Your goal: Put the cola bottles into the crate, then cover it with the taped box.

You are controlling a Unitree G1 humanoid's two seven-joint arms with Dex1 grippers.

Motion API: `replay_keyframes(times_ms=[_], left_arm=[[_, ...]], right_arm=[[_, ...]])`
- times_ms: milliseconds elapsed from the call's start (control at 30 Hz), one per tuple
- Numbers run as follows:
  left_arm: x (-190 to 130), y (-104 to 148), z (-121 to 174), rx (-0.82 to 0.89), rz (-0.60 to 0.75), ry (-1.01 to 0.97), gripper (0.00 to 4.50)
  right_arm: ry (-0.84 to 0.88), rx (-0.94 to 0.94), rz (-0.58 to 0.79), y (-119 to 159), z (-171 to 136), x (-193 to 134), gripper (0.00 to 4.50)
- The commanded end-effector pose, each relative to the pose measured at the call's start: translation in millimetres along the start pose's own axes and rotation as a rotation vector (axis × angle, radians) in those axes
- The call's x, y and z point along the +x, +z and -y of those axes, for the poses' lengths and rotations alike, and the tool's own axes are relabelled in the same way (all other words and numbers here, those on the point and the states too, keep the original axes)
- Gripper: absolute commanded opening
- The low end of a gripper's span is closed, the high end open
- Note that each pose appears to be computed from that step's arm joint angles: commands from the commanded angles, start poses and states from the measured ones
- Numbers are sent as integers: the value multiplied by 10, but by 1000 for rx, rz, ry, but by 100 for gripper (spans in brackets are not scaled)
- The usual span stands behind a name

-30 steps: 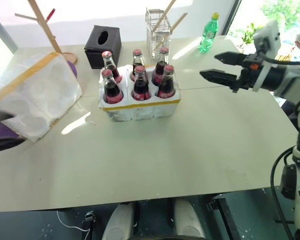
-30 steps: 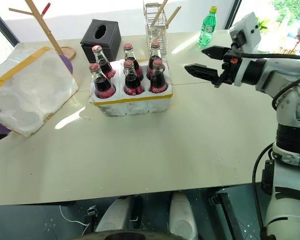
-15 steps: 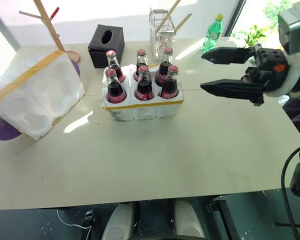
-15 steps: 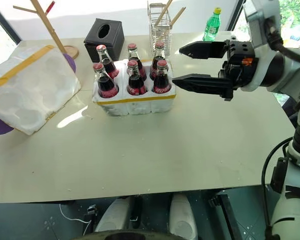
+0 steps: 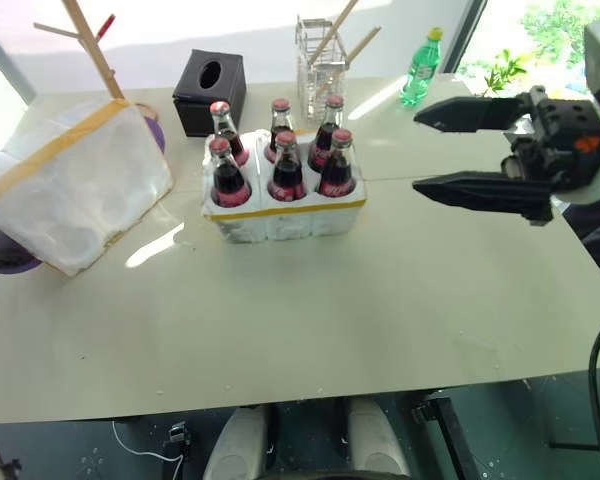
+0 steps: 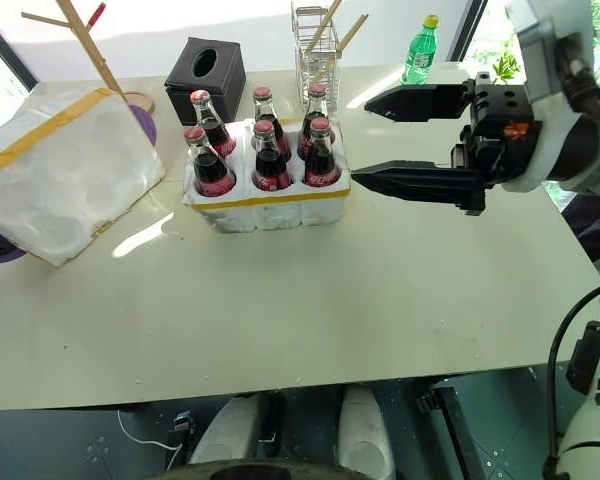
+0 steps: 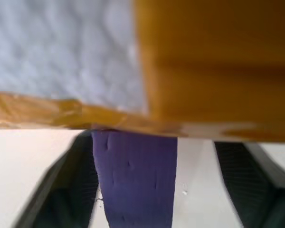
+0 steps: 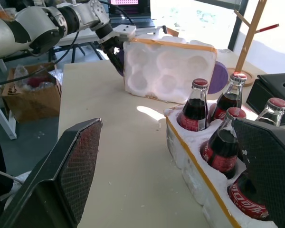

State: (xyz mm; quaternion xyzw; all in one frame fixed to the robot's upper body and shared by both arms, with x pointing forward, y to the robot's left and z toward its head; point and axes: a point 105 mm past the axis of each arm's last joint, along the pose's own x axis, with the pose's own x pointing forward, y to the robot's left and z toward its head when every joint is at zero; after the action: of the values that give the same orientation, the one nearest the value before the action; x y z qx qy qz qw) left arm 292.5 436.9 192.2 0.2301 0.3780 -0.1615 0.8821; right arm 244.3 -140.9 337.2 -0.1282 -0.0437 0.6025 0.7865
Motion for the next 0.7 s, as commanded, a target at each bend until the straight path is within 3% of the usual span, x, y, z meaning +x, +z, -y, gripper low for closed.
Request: replay_keyframes(times_ms=[33, 100, 133, 167, 333, 500, 600, 700], left_arm=[[6, -10, -4, -7, -12, 4, 162], [-2, 42, -16, 6, 10, 12, 56], [-8, 57, -22, 12, 16, 15, 32], [-20, 82, -32, 21, 26, 22, 31], [-183, 684, -112, 226, 268, 121, 31], [-481, 1599, -88, 584, 505, 392, 31], [-643, 2079, 161, 842, 619, 518, 31], [-730, 2465, 444, 989, 722, 643, 31]], right_arm=[[-22, -48, 11, 98, -45, -58, 450], [-39, -35, -4, 56, -30, -83, 450], [-43, -29, -9, 41, -27, -91, 450], [-47, -18, -16, 23, -24, -102, 450], [-121, -11, -46, -72, 48, -200, 450], [-126, 4, -39, -108, 15, -225, 450], [-137, 12, -37, -134, 20, -232, 450], [-147, 20, -29, -148, 27, -235, 450]])
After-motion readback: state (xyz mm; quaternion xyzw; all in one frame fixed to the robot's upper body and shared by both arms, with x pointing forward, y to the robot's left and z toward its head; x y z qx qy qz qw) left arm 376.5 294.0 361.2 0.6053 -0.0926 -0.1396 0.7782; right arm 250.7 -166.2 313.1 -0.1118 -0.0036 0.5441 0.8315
